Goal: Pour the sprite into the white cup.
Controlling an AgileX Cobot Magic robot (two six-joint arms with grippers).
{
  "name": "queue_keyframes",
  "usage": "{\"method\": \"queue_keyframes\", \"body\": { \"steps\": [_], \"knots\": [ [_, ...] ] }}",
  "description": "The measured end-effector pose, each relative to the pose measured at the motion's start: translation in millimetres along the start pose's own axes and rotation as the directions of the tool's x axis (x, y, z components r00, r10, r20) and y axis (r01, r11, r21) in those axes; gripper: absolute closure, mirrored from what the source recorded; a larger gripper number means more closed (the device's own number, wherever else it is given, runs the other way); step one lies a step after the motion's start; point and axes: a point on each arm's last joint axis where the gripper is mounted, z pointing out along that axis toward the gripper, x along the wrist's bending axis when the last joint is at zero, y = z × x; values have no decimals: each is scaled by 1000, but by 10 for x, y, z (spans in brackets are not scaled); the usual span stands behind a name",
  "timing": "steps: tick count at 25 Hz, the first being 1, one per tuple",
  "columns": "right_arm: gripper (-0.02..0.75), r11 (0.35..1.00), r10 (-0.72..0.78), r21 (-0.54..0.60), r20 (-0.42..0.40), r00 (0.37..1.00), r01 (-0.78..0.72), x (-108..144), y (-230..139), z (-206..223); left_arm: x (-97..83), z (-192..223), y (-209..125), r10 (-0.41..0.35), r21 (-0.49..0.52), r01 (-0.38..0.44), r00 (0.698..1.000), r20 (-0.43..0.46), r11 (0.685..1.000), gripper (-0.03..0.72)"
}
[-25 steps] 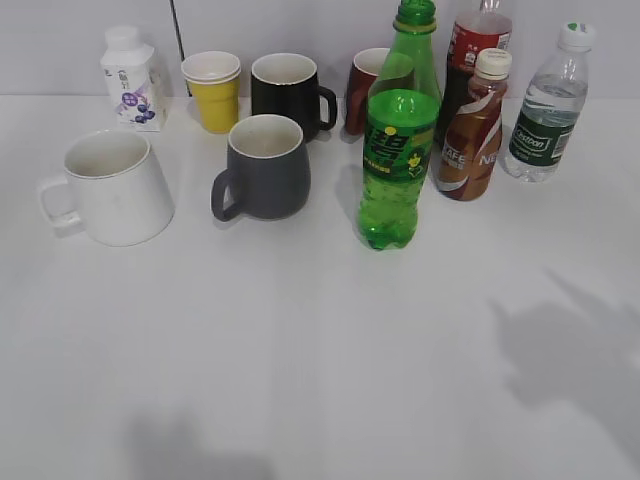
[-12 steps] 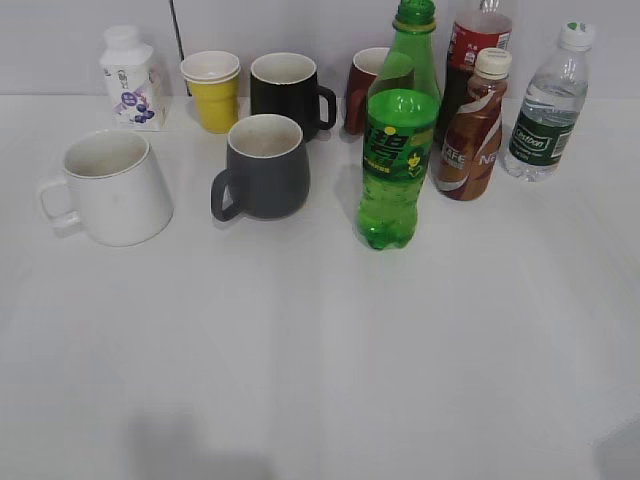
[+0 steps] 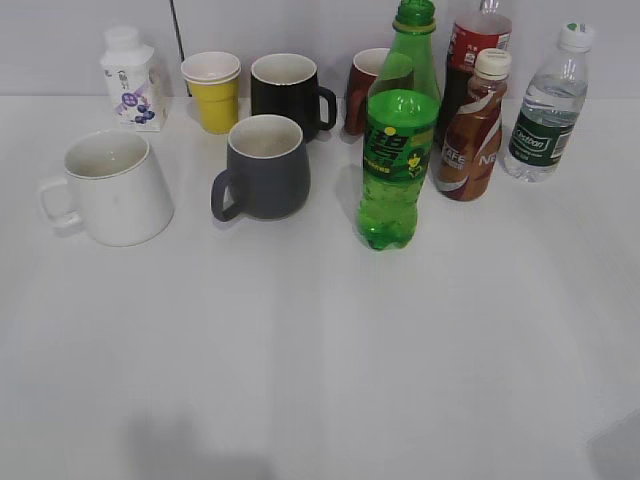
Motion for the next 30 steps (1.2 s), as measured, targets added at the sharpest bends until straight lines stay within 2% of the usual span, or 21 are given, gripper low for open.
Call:
{"method": "queue_keyframes", "body": {
  "steps": [6,14,30],
  "knots": [
    [149,1000,0,0,0,1000,0,0,0,0,-2,-4,-1,-11,0,11,1000,-27,1000,157],
    [149,1000,0,0,0,1000,0,0,0,0,-17,-25,-10,-86,-3,87,979,-187,996,190],
    [149,1000,0,0,0,1000,0,0,0,0,-18,-28,-11,-93,-4,94,974,-205,996,191]
  ]
}}
